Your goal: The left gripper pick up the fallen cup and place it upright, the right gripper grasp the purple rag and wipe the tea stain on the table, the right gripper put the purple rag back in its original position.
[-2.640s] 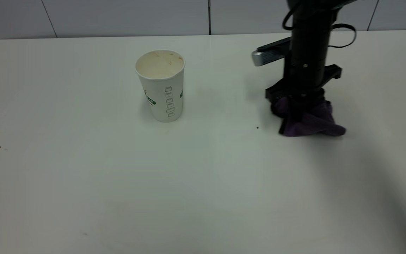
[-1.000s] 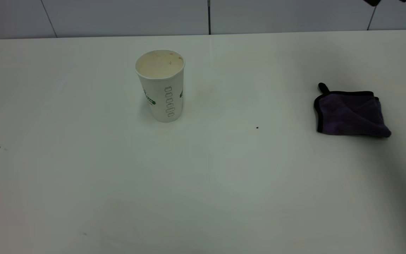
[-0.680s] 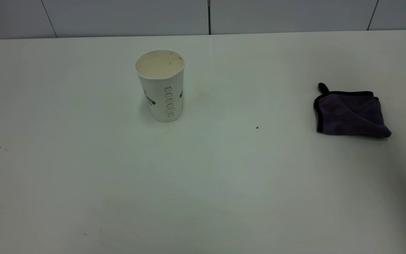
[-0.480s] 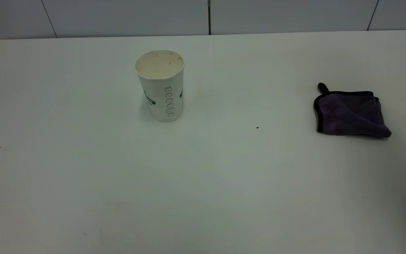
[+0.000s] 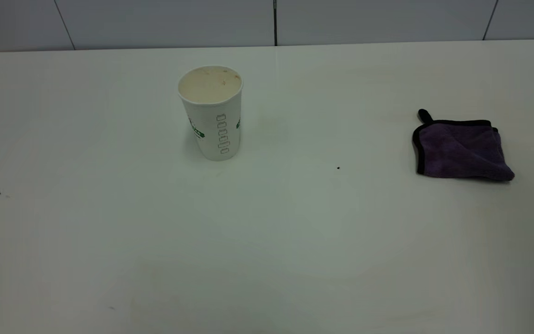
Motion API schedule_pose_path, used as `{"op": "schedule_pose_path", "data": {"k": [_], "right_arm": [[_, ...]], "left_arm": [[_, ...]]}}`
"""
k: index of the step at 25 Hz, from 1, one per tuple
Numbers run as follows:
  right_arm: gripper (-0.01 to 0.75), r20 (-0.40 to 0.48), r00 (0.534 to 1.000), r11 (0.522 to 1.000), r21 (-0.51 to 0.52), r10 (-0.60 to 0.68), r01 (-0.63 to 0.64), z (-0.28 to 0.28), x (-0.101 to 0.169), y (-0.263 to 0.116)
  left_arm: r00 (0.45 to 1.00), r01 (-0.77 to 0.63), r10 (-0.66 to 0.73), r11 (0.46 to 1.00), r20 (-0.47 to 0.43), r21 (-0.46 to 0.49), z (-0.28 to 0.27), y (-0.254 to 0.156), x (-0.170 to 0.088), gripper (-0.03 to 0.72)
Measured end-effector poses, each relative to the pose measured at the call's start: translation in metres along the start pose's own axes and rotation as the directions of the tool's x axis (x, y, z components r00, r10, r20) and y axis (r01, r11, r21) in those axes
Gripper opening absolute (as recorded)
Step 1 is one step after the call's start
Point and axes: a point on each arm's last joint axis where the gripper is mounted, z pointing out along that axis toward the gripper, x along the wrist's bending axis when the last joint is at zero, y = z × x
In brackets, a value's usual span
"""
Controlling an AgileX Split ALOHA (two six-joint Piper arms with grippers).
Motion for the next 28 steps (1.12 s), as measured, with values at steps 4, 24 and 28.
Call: {"op": "schedule_pose_path", "data": {"k": [4,24,28], "right_arm": [[0.521,0.003,1.0,0.994,-0.113,0.007,-0.006,-0.002,0.002,-0.035],[0.521,0.037,0.994,0.859,-0.507,0.104,-0.071,-0.04,0.006,-0.086],[0.521,0.059,0.987,0.823,-0.561,0.149,-0.091,-0.043,0.007,-0.094]], "left_arm": [[1.0,0.0,0.0,1.0,0.0,0.0,0.0,0.0,0.0,0.478],[1.0,0.0,0.0,1.0,0.0,0.001,0.0,0.0,0.0,0.478],[1.0,0.0,0.0,1.0,-0.001,0.002,0.0,0.0,0.0,0.478]]}}
